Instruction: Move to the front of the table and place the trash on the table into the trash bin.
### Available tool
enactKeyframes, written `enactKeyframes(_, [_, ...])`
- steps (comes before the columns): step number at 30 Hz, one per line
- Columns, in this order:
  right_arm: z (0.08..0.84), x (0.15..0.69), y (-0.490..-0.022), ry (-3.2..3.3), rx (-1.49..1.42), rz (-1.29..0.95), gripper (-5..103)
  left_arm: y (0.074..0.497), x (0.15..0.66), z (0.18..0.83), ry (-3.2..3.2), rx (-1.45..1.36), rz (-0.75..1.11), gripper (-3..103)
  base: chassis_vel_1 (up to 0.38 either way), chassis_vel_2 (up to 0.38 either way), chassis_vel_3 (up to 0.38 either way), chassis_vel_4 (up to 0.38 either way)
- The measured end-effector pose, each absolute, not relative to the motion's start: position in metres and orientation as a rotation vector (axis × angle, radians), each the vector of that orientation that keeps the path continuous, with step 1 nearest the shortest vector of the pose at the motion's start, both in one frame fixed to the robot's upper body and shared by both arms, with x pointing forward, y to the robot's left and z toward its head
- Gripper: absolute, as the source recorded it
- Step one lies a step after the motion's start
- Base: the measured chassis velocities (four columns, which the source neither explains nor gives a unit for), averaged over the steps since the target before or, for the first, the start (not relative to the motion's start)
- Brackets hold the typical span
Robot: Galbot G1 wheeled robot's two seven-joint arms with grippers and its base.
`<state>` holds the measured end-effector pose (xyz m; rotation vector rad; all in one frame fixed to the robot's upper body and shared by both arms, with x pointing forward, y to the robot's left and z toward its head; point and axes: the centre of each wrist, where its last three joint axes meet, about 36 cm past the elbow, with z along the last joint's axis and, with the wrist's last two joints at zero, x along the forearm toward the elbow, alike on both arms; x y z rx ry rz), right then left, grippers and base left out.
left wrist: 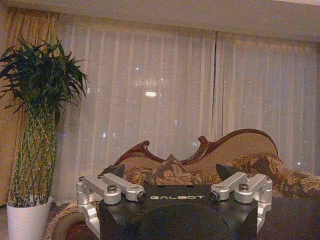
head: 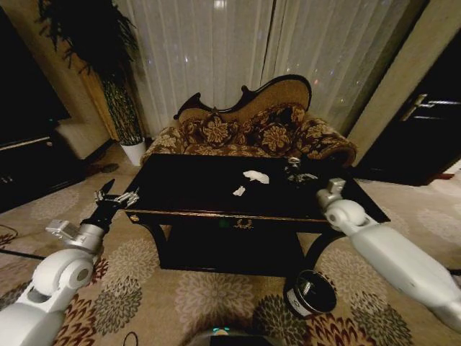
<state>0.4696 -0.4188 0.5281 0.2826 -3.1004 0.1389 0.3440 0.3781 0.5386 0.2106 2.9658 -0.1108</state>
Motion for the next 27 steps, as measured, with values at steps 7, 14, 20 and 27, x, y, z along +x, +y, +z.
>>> enactKeyframes(7, [0.529,0.440,-0.422,-3.141,0.266,0.116,0,0.378,0.344,0.539,2.966,0.210,-0.111,100,0.000,0.000,0.000,0.000])
enactKeyframes(14, [0.515,0.404,-0.432,-3.160,0.174,0.040,0,0.378,0.344,0.539,2.966,0.210,-0.111,100,0.000,0.000,0.000,0.000])
enactKeyframes(20, [0.516,0.371,-0.448,-3.207,0.089,0.034,0,0.378,0.344,0.539,2.966,0.210,-0.111,100,0.000,0.000,0.000,0.000])
enactKeyframes(27, [0.503,0.337,-0.456,-3.214,0.015,0.022,0,0.378,0.344,0.539,2.966,0.210,-0.111,100,0.000,0.000,0.000,0.000])
